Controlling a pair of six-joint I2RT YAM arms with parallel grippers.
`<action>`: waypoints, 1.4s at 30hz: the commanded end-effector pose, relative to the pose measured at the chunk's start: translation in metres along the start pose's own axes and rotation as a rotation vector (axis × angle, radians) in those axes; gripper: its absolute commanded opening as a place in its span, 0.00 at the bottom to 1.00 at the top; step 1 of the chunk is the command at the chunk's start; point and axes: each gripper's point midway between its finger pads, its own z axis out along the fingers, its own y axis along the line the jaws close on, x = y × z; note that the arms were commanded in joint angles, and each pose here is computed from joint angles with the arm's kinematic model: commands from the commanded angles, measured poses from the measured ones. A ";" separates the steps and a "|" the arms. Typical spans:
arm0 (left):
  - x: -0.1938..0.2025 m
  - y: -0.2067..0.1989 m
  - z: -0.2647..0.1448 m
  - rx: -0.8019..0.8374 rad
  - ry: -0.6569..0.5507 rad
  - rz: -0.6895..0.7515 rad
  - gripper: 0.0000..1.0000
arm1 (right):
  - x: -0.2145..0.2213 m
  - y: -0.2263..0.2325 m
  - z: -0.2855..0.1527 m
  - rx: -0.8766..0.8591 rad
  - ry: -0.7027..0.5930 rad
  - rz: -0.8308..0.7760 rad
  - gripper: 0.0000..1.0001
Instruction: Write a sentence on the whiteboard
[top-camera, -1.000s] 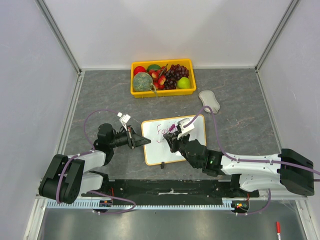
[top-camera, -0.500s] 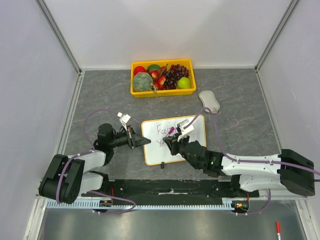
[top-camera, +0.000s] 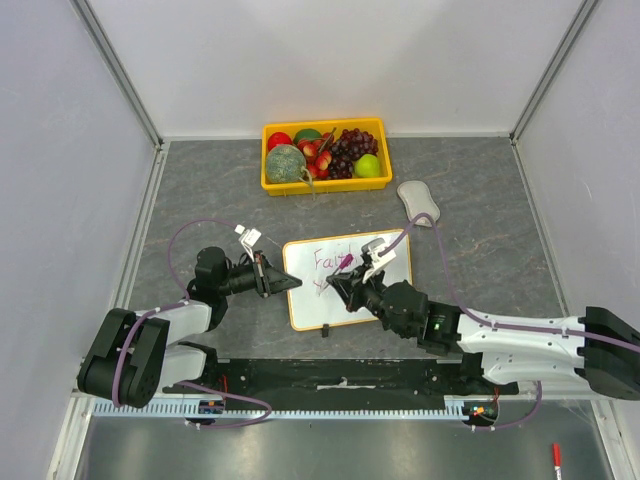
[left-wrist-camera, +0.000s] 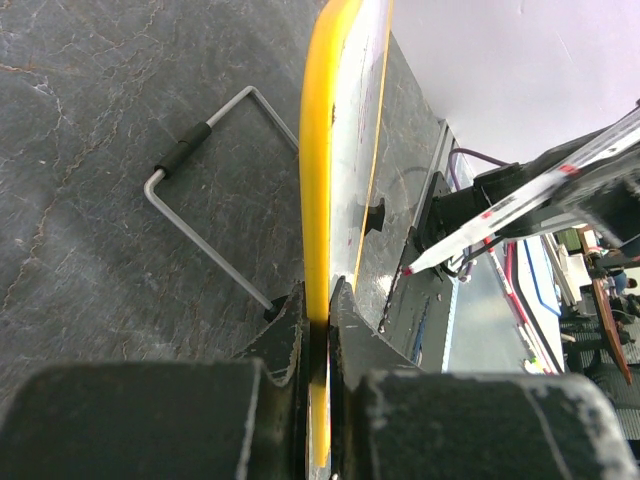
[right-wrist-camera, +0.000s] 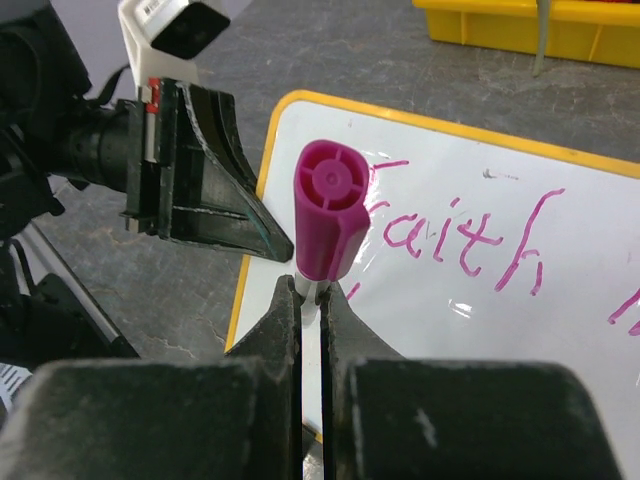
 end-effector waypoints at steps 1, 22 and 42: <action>-0.008 0.015 0.002 -0.064 -0.037 0.076 0.02 | -0.041 0.008 -0.004 -0.017 -0.092 0.050 0.00; -0.008 0.016 0.002 -0.067 -0.039 0.074 0.02 | -0.032 -0.031 0.019 0.104 -0.086 0.055 0.00; -0.009 0.016 0.001 -0.068 -0.040 0.077 0.02 | -0.004 -0.036 0.016 0.087 -0.006 0.053 0.00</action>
